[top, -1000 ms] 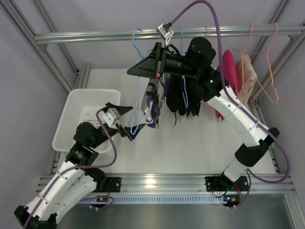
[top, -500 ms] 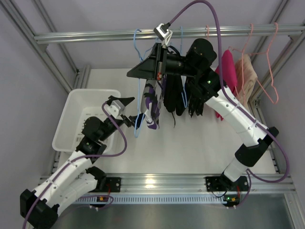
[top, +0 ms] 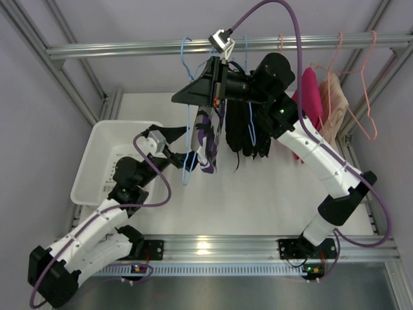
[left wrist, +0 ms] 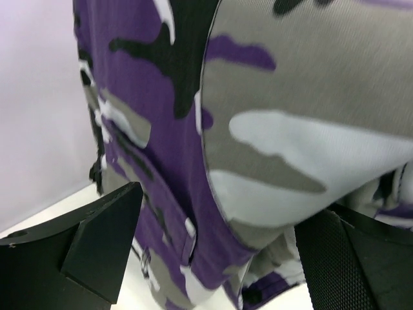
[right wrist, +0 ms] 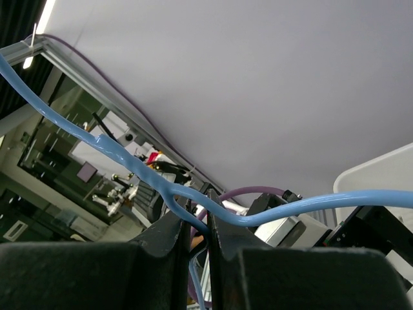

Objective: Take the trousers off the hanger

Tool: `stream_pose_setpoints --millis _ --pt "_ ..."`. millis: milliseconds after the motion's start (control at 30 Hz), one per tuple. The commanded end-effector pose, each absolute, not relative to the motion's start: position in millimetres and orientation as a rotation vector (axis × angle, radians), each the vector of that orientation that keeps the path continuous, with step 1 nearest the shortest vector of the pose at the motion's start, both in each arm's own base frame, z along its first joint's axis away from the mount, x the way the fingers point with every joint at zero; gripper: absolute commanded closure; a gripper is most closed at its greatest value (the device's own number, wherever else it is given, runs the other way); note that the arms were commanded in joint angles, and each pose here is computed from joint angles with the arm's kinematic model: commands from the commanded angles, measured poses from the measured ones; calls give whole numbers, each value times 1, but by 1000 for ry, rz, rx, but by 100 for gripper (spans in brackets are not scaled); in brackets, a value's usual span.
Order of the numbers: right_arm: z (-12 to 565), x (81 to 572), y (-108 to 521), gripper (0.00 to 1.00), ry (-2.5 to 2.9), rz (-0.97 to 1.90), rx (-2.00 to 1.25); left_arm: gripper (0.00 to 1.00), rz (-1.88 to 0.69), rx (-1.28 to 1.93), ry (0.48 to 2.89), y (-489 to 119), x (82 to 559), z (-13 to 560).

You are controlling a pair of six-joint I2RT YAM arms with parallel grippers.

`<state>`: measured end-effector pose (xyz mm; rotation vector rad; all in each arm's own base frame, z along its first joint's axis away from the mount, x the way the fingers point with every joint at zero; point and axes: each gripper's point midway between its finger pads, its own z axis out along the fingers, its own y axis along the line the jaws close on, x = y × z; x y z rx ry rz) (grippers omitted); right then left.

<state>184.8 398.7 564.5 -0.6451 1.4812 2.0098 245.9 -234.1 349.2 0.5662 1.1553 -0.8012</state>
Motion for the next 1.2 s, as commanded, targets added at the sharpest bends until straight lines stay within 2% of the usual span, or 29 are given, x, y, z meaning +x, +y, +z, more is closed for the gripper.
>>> stream_pose_setpoints --millis 0,133,267,300,333,367,433,500,533,767,1000,1167 --pt "623 155 374 100 1109 1970 -776 2 -829 511 992 -233 239 404" --pt "619 149 375 100 1119 1991 -790 9 -788 453 999 -228 251 412" --pt "613 147 377 100 1135 2005 -793 30 -791 441 975 -229 253 426" --pt "613 146 377 100 1129 2007 -797 36 -796 438 966 -229 252 432" --pt "613 145 376 100 1126 2006 -803 48 -796 438 961 -228 252 434" --pt "613 144 376 100 1128 2005 -807 55 -786 433 957 -227 253 436" --pt "608 143 375 100 1140 1994 -815 82 -766 408 958 -221 254 441" --pt "598 146 373 100 1170 1971 -811 96 -741 401 955 -216 252 448" --pt "593 152 371 100 1192 1954 -798 100 -737 400 959 -214 251 452" --pt "531 192 360 100 1371 1824 -725 100 -745 393 931 -199 228 491" --pt "504 220 339 100 1446 1743 -641 100 -746 376 905 -188 214 519" --pt "505 239 323 100 1453 1719 -562 100 -775 436 920 -195 207 515"
